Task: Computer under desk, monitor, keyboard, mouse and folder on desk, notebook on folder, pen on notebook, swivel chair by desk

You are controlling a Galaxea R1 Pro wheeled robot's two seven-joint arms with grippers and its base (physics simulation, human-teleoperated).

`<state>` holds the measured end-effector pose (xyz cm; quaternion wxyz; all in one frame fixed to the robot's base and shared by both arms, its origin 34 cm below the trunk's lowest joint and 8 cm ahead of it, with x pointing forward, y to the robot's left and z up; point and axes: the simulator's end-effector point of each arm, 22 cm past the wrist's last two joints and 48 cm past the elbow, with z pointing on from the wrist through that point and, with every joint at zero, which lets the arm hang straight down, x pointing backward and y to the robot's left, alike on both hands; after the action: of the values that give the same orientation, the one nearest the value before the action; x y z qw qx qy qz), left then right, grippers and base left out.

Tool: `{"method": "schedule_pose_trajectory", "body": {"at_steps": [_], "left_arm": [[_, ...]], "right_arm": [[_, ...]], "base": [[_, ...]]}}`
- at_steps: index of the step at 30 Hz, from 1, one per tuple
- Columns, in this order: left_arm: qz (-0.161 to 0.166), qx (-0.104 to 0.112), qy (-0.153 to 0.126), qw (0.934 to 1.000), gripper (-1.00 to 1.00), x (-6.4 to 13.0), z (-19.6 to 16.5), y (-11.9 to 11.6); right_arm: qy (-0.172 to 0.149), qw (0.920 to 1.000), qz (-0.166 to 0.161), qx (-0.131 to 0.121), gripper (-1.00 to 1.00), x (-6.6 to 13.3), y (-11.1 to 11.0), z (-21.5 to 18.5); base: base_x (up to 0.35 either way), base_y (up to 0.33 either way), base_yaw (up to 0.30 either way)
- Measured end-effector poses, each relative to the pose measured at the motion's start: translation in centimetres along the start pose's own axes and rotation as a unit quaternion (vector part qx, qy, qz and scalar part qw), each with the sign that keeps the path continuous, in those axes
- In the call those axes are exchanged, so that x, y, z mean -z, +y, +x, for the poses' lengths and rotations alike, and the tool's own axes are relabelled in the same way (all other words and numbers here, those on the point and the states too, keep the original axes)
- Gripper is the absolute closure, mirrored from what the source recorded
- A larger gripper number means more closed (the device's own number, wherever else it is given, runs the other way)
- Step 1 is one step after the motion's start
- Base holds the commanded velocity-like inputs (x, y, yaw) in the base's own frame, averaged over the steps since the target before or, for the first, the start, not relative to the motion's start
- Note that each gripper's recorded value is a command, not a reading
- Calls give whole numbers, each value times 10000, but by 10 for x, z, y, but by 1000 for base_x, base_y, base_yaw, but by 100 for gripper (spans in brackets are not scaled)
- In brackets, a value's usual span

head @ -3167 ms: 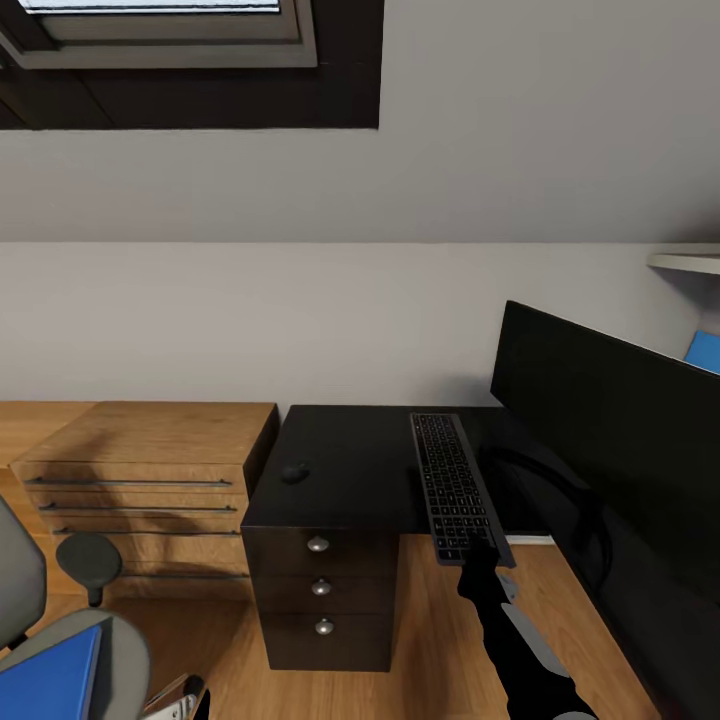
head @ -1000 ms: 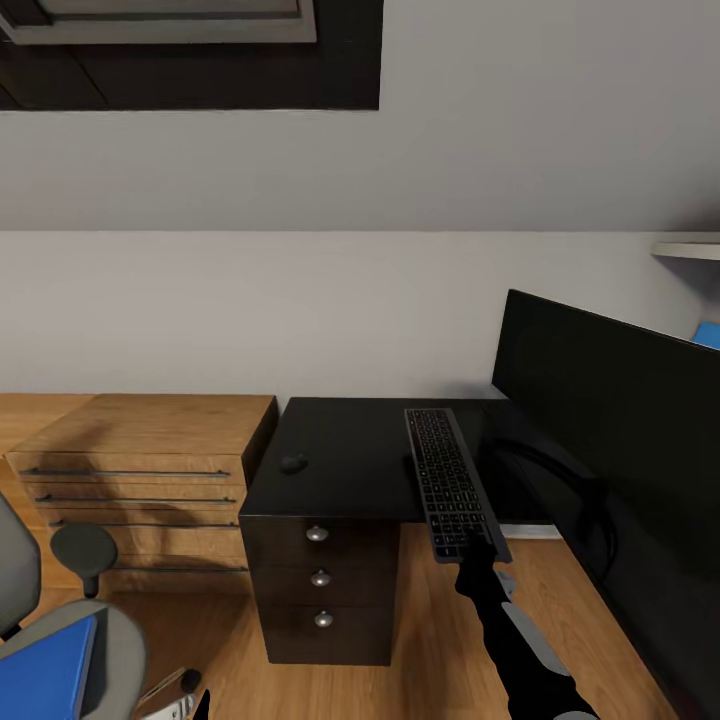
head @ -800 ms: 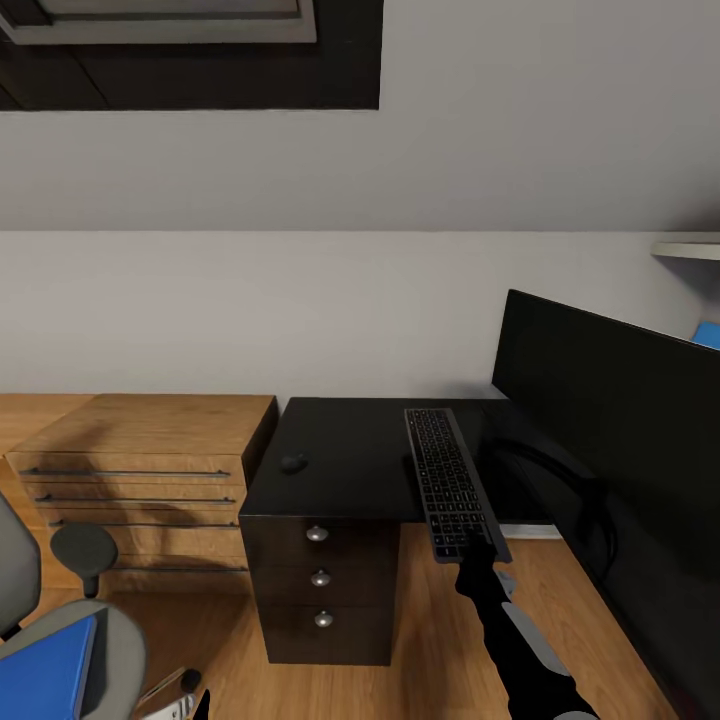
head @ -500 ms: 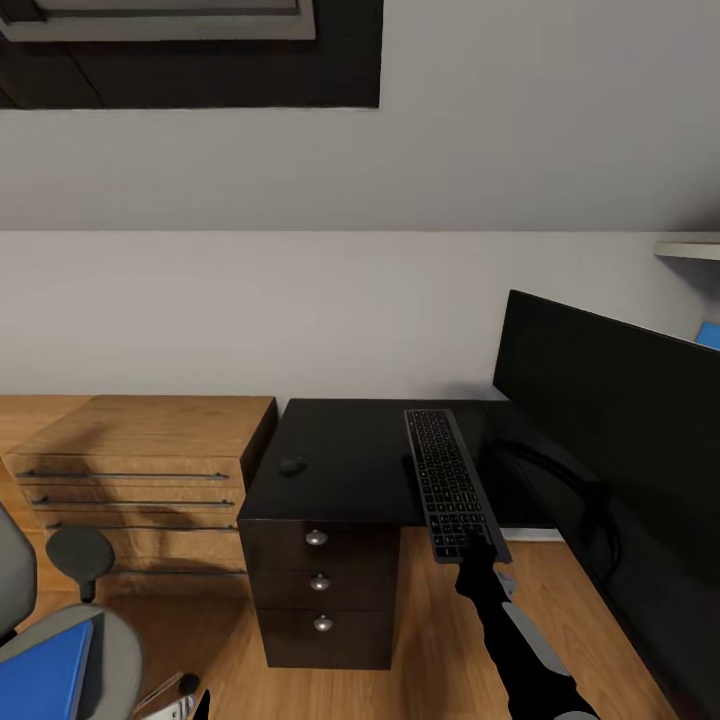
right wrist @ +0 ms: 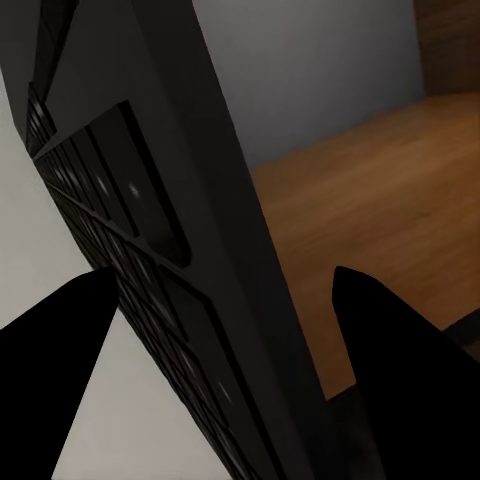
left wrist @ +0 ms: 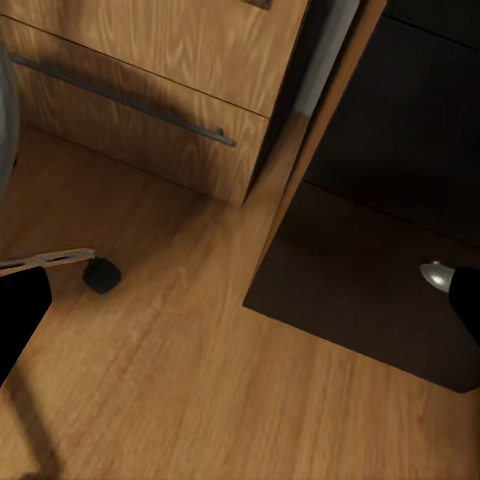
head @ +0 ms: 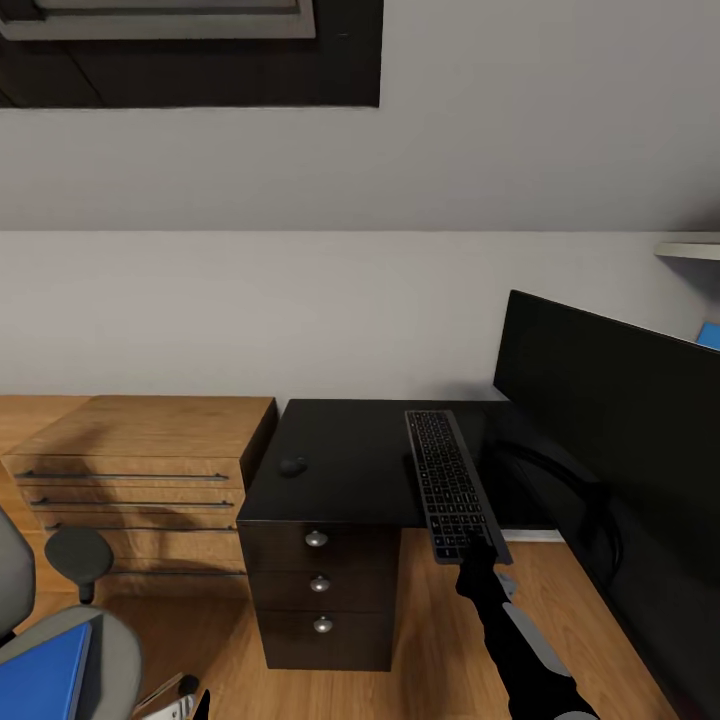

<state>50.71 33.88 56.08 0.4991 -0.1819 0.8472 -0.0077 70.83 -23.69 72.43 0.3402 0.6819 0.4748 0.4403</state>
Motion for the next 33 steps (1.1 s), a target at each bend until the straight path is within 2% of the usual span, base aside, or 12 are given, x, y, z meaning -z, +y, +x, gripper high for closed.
{"method": "schedule_pose_trajectory", "body": {"at_steps": [17, 18, 33], "left_arm": [[0, 0, 0, 10000, -100, 0, 0, 0], [1, -1, 0, 10000, -100, 0, 0, 0], [1, -1, 0, 10000, -100, 0, 0, 0]], "right_arm": [[1, 9999, 118, 10, 100, 0, -6, -1], [1, 9999, 126, 10, -100, 0, -6, -1], [-7, 9999, 143, 16, -100, 0, -7, -2]], "base": [[0, 0, 0], [0, 0, 0], [0, 0, 0]]}}
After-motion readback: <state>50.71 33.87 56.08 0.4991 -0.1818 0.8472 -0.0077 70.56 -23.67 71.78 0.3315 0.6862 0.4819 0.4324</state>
